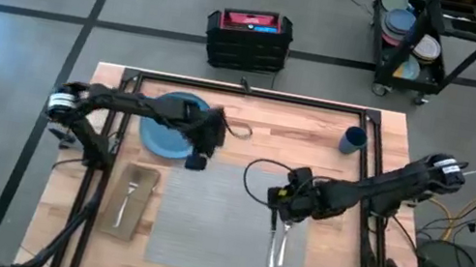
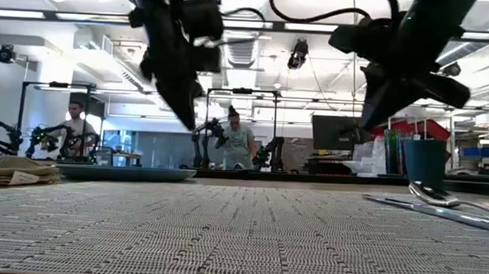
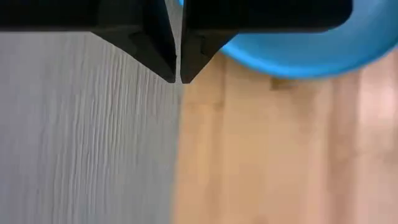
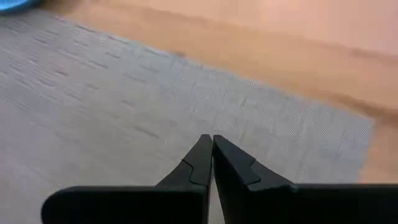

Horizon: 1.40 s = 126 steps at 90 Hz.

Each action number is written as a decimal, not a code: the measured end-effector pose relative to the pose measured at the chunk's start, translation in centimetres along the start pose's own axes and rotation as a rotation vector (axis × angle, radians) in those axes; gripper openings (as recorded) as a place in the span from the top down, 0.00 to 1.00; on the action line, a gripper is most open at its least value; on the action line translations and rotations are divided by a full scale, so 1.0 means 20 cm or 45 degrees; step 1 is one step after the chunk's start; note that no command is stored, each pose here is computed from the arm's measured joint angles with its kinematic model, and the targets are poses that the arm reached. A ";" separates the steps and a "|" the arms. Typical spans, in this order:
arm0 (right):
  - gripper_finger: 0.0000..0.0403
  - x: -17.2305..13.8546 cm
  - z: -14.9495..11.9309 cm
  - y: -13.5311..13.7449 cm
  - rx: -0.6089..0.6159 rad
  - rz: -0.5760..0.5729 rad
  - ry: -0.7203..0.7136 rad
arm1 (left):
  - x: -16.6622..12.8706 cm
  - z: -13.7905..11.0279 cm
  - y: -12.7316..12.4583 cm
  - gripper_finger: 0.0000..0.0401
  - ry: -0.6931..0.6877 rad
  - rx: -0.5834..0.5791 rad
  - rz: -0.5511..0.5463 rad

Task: Set table place
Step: Put the blue plate in the center of the gray table mat

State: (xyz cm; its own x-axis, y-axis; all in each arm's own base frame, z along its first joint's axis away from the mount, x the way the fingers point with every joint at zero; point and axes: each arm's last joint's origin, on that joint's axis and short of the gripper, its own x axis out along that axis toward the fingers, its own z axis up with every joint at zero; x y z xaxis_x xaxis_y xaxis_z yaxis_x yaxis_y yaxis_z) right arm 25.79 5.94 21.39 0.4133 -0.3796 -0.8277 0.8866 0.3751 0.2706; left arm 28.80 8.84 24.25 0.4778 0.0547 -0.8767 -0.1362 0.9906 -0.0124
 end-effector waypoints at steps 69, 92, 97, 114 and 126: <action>0.76 -0.11 0.67 0.14 -0.355 1.276 -0.393 | 0.01 -0.62 0.48 0.85 0.064 -1.241 0.447; 0.63 0.06 0.64 0.03 -0.436 0.894 -0.196 | -0.09 -0.63 0.61 0.69 0.054 -1.323 0.749; 0.60 0.08 0.63 0.02 -0.451 0.866 -0.170 | -0.12 -0.65 0.64 0.65 0.055 -1.355 0.794; 0.53 0.11 0.62 0.02 -0.478 0.854 -0.165 | -0.14 -0.73 0.71 0.53 0.094 -1.465 0.821; 0.51 0.12 0.62 0.00 -0.486 0.834 -0.164 | -0.12 -0.73 0.72 0.49 0.117 -1.479 0.782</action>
State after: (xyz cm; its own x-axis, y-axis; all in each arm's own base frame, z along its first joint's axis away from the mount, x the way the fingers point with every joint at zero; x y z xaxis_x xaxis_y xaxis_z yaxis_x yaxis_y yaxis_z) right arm 29.36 -5.50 25.52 0.8709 -0.0658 -0.4870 0.3288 0.8145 0.4780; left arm 13.00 21.04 19.05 0.0169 0.4000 -0.9164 -0.9921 0.1209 0.0345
